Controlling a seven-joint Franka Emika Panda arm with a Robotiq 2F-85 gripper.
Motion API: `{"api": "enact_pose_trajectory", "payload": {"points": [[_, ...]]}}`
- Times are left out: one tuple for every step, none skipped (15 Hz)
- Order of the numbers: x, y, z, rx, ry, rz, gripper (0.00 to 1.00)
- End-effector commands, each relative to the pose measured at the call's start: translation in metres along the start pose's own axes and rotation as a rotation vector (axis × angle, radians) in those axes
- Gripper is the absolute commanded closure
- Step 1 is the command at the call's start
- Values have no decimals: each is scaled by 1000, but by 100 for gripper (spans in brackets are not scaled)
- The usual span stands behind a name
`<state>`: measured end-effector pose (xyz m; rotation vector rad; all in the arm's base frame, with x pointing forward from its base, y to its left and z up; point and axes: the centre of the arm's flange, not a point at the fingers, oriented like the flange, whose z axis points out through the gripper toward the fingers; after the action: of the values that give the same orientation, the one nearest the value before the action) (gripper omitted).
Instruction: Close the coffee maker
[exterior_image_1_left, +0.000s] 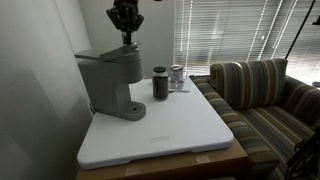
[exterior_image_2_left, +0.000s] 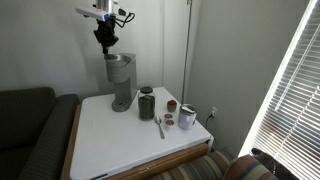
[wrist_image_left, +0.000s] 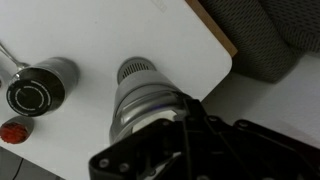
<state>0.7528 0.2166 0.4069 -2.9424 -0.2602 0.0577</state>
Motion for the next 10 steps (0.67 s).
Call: {"api": "enact_pose_trajectory", "payload": {"points": [[-18, 9, 21, 14, -39, 70, 100], [-16, 11, 25, 22, -37, 79, 100], [-12, 12, 30, 27, -40, 90, 100], [-6, 14, 37, 32, -47, 111, 100], [-1, 17, 43, 36, -58, 139, 100], [5, 20, 50, 40, -76, 171, 100], [11, 25, 58, 39, -100, 212, 100], [14, 29, 67, 39, -119, 246, 100], [17, 33, 77, 42, -136, 275, 100], [17, 36, 81, 52, -157, 296, 100]]}}
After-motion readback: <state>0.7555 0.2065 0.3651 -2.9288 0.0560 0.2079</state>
